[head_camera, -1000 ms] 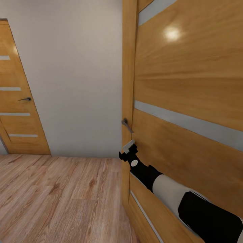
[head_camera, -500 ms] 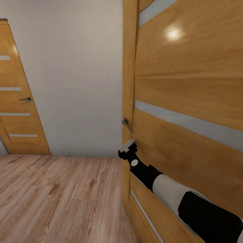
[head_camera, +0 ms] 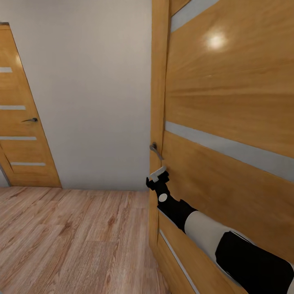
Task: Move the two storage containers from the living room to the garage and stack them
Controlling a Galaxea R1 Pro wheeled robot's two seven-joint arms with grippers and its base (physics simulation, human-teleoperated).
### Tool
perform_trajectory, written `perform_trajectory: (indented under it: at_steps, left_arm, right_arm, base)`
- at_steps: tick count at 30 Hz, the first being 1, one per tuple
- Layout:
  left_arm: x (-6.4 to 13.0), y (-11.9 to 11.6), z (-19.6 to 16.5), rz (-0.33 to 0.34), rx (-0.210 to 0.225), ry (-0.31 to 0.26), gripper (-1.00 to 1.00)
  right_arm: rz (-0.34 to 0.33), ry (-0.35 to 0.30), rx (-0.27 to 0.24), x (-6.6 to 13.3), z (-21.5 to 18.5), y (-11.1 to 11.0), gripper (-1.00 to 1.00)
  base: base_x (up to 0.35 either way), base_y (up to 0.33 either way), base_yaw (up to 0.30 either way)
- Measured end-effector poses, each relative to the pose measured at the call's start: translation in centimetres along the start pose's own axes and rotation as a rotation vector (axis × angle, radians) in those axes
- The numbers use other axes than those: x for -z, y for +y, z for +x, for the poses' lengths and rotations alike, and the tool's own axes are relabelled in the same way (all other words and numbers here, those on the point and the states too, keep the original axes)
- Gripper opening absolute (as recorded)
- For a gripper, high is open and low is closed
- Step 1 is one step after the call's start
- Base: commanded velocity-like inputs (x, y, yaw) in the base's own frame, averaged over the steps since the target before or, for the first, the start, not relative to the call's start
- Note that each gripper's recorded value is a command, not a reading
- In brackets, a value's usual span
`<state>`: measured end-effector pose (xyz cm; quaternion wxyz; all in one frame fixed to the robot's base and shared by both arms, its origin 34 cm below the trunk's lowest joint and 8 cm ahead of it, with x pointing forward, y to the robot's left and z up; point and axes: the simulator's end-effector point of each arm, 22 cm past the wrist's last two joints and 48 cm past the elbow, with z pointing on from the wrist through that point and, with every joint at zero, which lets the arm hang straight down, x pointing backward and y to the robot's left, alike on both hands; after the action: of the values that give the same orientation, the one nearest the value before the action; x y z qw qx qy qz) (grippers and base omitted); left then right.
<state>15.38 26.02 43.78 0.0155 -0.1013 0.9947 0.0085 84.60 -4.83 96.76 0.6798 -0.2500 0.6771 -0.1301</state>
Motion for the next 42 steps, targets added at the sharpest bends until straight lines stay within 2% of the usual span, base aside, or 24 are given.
perform_trajectory:
  at_steps: [3, 9, 24, 31, 42]
  left_arm:
    - [0.0, 0.0, 0.0, 0.0, 0.0, 0.0, 1.0]
    - [0.0, 0.0, 0.0, 0.0, 0.001, 0.0, 1.0]
    - [0.0, 0.1, 0.0, -0.001, 0.0, 0.0, 1.0]
    - [0.0, 0.0, 0.0, 0.0, 0.0, 0.0, 1.0]
    - [0.0, 0.0, 0.0, 0.0, 0.0, 0.0, 1.0]
  right_arm:
    - [0.073, 0.003, -0.005, 0.0, 0.1, -1.7, 1.0]
    - [0.124, -0.005, -0.005, 0.2, 0.0, -2.8, 1.0]
    - [0.124, 0.028, 0.016, 0.2, 0.6, -2.6, 1.0]
    - [0.133, 0.04, 0.006, 0.2, 1.0, -2.9, 1.0]
    - [0.133, 0.032, -0.004, 0.2, 0.8, -3.0, 1.0]
  base:
    - [0.0, 0.0, 0.0]
    - [0.0, 0.0, 0.0]
    - [0.0, 0.0, 0.009]
    - [0.0, 0.0, 0.137]
    - [0.0, 0.0, 0.013]
